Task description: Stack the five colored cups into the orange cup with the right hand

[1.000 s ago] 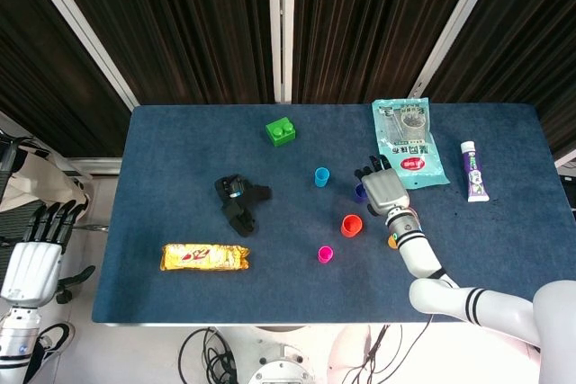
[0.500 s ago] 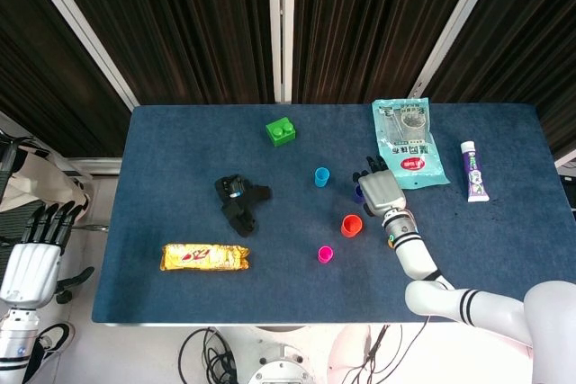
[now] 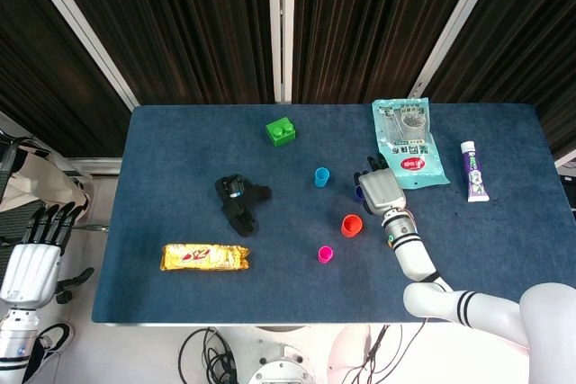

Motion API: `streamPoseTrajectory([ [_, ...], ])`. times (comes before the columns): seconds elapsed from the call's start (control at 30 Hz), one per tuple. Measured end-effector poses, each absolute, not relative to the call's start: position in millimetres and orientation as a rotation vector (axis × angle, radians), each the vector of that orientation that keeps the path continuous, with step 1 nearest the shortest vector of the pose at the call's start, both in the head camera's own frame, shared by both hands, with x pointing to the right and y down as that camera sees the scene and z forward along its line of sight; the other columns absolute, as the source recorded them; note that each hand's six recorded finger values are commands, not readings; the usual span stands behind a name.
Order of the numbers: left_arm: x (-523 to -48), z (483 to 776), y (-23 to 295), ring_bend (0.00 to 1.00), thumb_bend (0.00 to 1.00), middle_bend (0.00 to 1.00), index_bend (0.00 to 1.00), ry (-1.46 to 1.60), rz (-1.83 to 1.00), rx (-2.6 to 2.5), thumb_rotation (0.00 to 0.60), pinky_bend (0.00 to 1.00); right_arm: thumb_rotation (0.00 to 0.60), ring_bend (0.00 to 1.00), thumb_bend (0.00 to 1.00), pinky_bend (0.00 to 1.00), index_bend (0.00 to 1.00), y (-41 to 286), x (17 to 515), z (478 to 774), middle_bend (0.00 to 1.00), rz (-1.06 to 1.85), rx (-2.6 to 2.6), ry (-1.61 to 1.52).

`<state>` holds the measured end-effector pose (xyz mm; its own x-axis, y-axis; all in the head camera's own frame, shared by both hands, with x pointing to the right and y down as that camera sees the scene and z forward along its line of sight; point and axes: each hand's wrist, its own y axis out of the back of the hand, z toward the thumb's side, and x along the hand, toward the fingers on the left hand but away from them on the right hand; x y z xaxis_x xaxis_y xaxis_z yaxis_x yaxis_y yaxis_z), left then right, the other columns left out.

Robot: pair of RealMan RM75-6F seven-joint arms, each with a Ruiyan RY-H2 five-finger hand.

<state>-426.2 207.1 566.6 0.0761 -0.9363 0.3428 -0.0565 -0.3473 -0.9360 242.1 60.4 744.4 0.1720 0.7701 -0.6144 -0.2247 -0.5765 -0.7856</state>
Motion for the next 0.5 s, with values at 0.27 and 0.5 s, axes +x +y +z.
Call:
streamPoseTrajectory([
  [0.27,-427,567,209,0.0,0.03,0.04,0.06,1.025,-1.384,-1.552,0.6,0.0,0.6,0.14,0.26,0.0,0.48,60,238,733,0.5,1.485,-1.64,-0.565],
  [0.5,-425,568,208,0.0,0.03,0.04,0.06,1.014,-1.38,-1.554,0.6,0.0,0.6,0.14,0.26,0.0,0.5,64,224,702,0.5,1.394,-1.7,-0.603],
])
